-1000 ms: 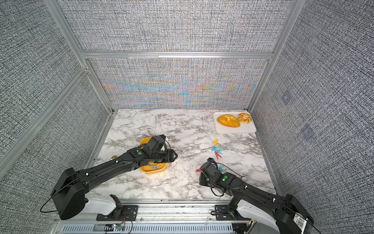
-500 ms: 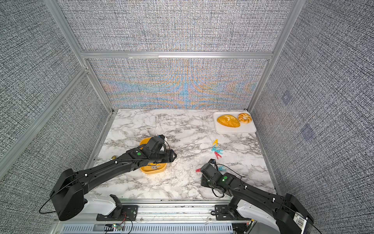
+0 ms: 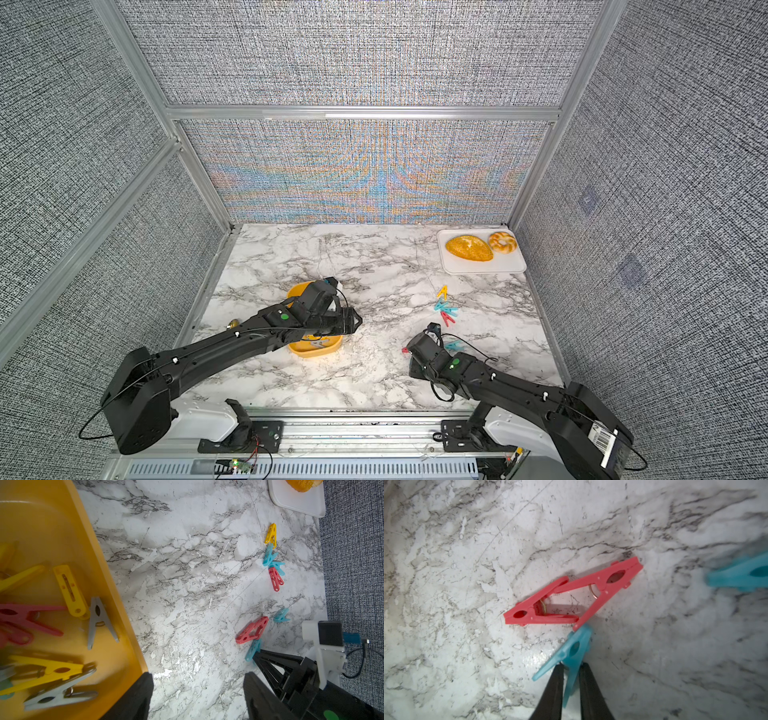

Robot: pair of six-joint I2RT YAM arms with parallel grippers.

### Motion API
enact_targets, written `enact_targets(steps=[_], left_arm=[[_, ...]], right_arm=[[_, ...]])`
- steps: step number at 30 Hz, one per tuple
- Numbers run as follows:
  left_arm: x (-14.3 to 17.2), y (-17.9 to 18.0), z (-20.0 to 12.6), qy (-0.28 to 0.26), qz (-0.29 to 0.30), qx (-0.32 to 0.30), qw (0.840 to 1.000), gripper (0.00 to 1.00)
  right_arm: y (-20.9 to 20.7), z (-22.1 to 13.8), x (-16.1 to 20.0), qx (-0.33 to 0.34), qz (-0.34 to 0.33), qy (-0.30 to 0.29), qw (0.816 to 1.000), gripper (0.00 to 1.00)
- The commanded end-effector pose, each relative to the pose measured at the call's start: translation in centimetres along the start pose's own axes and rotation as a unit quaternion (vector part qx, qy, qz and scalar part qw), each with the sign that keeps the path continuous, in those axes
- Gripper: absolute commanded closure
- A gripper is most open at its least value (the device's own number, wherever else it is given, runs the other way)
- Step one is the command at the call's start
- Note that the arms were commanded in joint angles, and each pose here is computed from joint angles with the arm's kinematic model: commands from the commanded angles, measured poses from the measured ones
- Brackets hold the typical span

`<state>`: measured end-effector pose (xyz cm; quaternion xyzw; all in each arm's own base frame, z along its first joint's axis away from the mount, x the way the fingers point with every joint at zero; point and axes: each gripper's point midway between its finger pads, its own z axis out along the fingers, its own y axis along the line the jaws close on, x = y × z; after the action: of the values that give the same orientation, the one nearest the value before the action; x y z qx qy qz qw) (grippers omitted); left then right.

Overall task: Put the clothespins into the storage box
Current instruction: Pick up the clothespin from the center of the board.

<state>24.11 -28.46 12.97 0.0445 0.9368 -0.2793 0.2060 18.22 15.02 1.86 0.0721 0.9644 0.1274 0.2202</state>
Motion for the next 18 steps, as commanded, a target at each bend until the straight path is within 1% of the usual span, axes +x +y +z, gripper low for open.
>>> enact_targets(steps=[1, 4, 6, 7, 11, 13, 15, 18], left_arm=[[-0.3, 0.0, -0.3, -0.009, 0.003, -0.002, 1.000, 0.26], [-0.6, 0.1, -0.7, -0.016, 0.004, -0.005, 1.000, 0.26], [-0.8, 0.1, -1.0, -0.021, 0.004, -0.011, 1.000, 0.26], [-1.0, 0.2, -1.2, -0.024, 0.005, -0.015, 1.000, 0.26], [-1.8, 1.0, -2.4, -0.037, 0.006, -0.032, 0.999, 0.25], [-2.4, 1.8, -3.0, -0.043, -0.002, -0.034, 0.999, 0.24], [-3.0, 3.0, -4.0, -0.051, -0.021, -0.036, 0.998, 0.24], [-3.7, 5.0, -5.7, -0.070, -0.048, -0.046, 0.995, 0.24]], right_arm=[[-1.1, -0.1, 0.7, 0.020, 0.005, 0.011, 1.000, 0.91], [-1.4, -0.5, 1.0, 0.014, 0.019, 0.010, 1.000, 1.00], [-1.3, -1.0, 1.0, 0.004, 0.020, 0.007, 1.000, 1.00], [-1.1, -1.3, 0.8, -0.001, 0.037, 0.002, 0.999, 1.00], [1.0, -2.9, -0.9, -0.039, 0.025, -0.021, 0.999, 1.00], [3.4, -3.9, -2.4, -0.075, 0.004, -0.038, 0.996, 1.00], [6.7, -4.8, -4.1, -0.118, -0.022, -0.049, 0.992, 1.00], [11.5, -5.4, -6.4, -0.158, -0.065, -0.050, 0.984, 1.00]])
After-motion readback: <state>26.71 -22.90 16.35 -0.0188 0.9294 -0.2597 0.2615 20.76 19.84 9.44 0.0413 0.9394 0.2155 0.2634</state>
